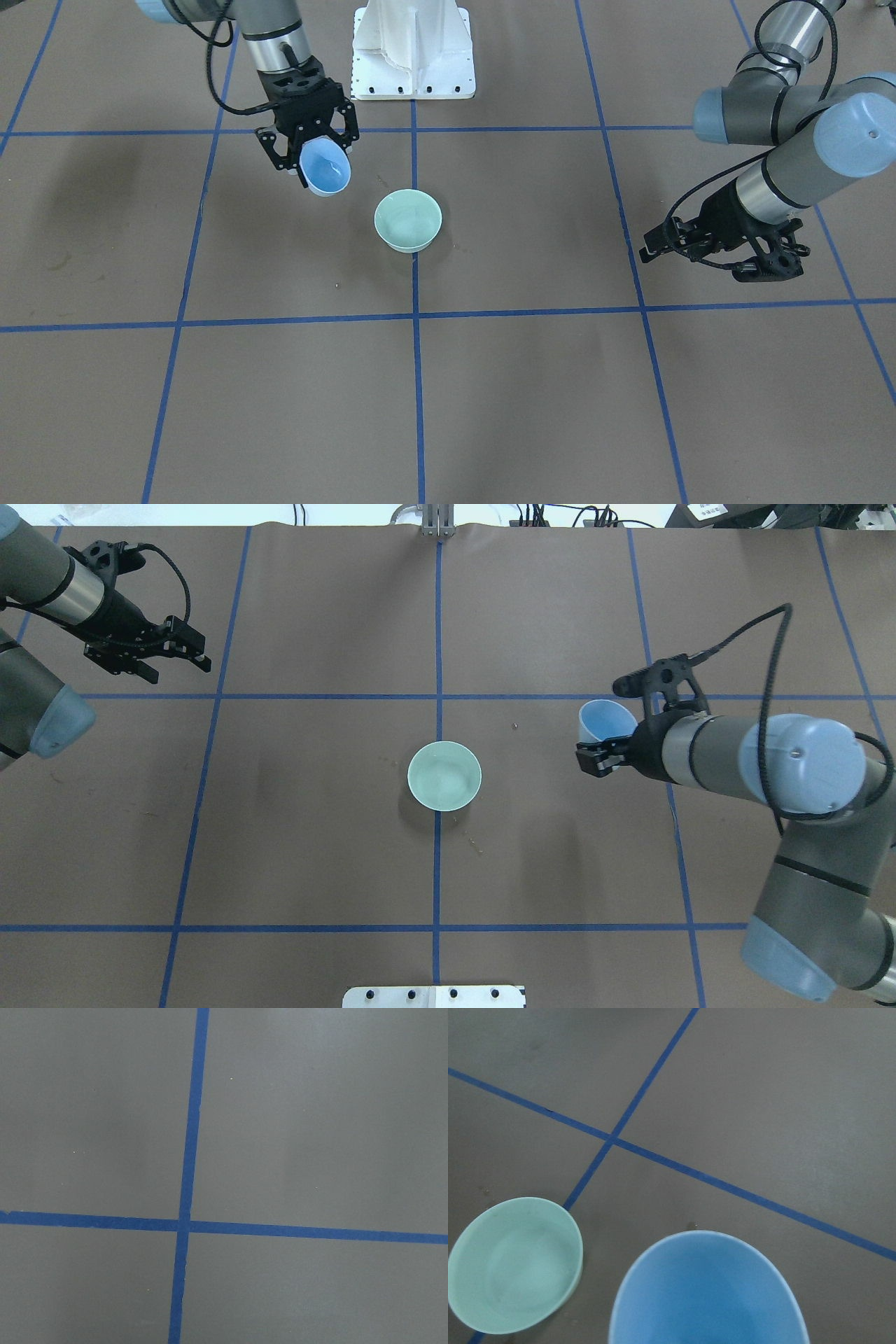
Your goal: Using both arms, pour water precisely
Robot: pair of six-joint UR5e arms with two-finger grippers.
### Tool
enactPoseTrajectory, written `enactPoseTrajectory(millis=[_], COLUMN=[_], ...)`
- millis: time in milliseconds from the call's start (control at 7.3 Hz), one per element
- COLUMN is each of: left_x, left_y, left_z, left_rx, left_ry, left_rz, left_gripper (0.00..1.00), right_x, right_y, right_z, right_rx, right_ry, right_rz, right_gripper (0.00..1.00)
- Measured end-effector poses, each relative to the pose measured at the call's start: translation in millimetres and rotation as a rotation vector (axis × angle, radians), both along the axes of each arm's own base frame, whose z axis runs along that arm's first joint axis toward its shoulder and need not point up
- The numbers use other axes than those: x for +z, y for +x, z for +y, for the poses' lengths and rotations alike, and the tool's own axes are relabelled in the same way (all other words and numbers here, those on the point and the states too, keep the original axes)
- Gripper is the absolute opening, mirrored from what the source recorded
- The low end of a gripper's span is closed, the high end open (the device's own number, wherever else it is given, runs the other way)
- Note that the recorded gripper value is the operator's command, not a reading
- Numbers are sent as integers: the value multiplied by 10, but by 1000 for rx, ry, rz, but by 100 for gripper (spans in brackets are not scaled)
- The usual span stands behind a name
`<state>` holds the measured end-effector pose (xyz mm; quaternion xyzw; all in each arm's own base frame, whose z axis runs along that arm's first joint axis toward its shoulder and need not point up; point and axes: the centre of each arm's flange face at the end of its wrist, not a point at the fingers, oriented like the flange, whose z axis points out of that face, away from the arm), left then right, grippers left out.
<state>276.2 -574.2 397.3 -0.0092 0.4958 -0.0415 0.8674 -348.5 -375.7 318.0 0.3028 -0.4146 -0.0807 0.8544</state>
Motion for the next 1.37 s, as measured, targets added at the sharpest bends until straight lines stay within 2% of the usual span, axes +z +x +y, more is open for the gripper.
enactPoseTrajectory(millis=[548,822,1370], left_x=[-11,-20,-15], left_y=[5,9,6], left_z=[0,-2,0], left_rx=[-1,-1,-1], left_ry=[1,2,1], left_rz=[-1,0,-1], left_gripper=[98,98,98], right_x=[1827,2336,3099], right_y=[1096,1463,1943], right_z=[-170,-150,204], right_rx=[92,148,188], right_ry=[47,67,97], right_rz=[-119,-131,-113], right_gripper=[0,0,0])
